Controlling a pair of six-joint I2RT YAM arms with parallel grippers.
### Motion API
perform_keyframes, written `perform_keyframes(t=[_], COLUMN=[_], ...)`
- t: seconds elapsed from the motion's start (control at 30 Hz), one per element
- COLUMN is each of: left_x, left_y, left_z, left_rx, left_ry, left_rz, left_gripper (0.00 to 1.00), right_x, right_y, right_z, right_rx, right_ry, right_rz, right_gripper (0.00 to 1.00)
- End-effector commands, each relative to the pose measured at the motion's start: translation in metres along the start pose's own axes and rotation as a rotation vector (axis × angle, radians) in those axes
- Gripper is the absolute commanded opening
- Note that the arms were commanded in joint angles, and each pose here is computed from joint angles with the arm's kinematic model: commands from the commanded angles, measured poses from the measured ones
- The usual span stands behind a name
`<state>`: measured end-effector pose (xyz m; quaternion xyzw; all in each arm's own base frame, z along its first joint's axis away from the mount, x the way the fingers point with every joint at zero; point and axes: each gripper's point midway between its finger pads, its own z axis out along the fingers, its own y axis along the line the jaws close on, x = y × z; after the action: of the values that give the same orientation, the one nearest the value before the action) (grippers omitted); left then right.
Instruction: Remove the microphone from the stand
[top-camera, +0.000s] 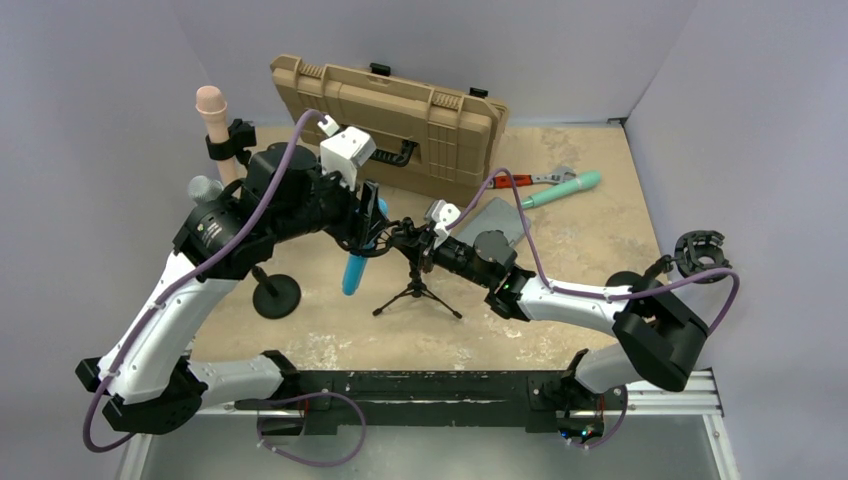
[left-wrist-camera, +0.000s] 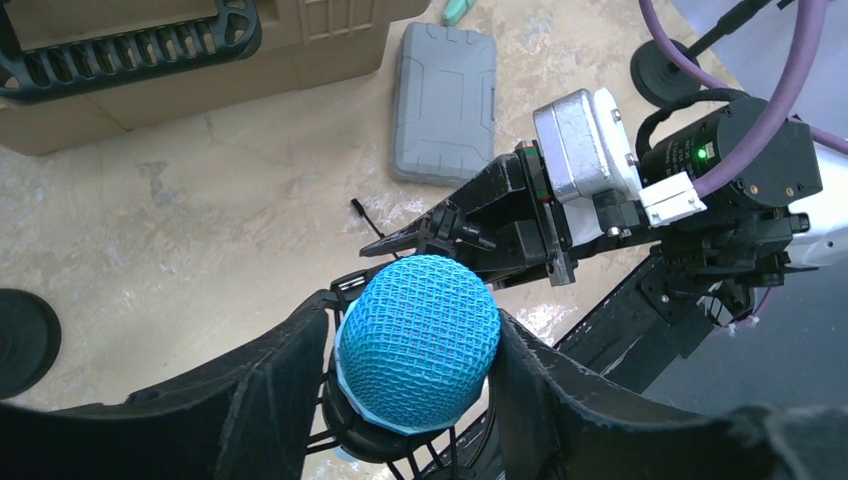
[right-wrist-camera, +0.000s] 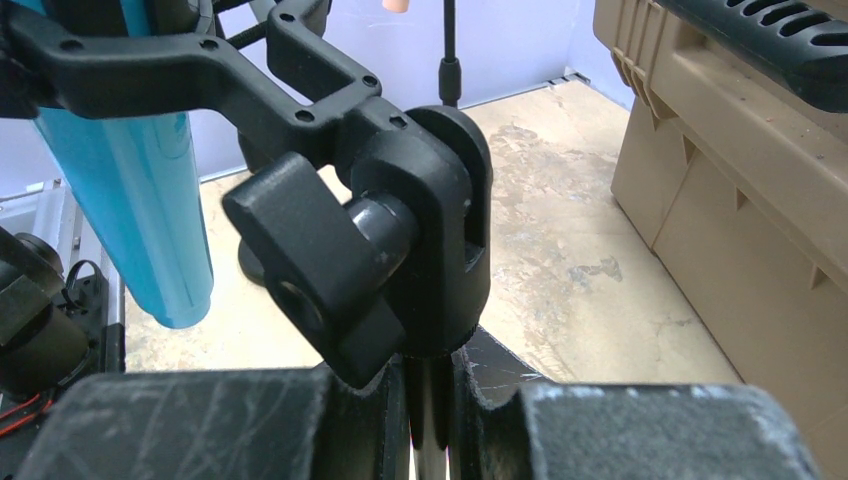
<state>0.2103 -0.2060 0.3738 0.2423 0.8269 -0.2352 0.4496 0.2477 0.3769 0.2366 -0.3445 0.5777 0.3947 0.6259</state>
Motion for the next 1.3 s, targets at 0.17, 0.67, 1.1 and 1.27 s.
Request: perform_keyframes(t=[0.17,0.67,1.1,1.27], left_x=[-0.02,-0.105,-0.146,-0.156], left_y=[-0.005,-0.002,0.018,0.028], left_z=[-0.005,-0.094,-0.159,-0.183], left_rx=[0.022,-0.056,-0.176,-0.225], left_ry=[-0.039,-0.336,-0.599,-0.72], left_rz=[0.093,0.094,-0.017,-0.049], left_gripper=[0.17,0.0,0.0,0.0], right_x=[0.036,0.043,0.053,0.047], right_y=[0.019,0.024,0.022,0.018], right_z=[-0.002,0.006,0.009,0.005], right_rx=[-0.069,-0.092,-0.056,-0.023], right_ry=[0.113,0.142,0.165,0.158], right_rz=[0.084,0.04,0.041,0.048], right_gripper=[0.0,0.0,0.0,0.25])
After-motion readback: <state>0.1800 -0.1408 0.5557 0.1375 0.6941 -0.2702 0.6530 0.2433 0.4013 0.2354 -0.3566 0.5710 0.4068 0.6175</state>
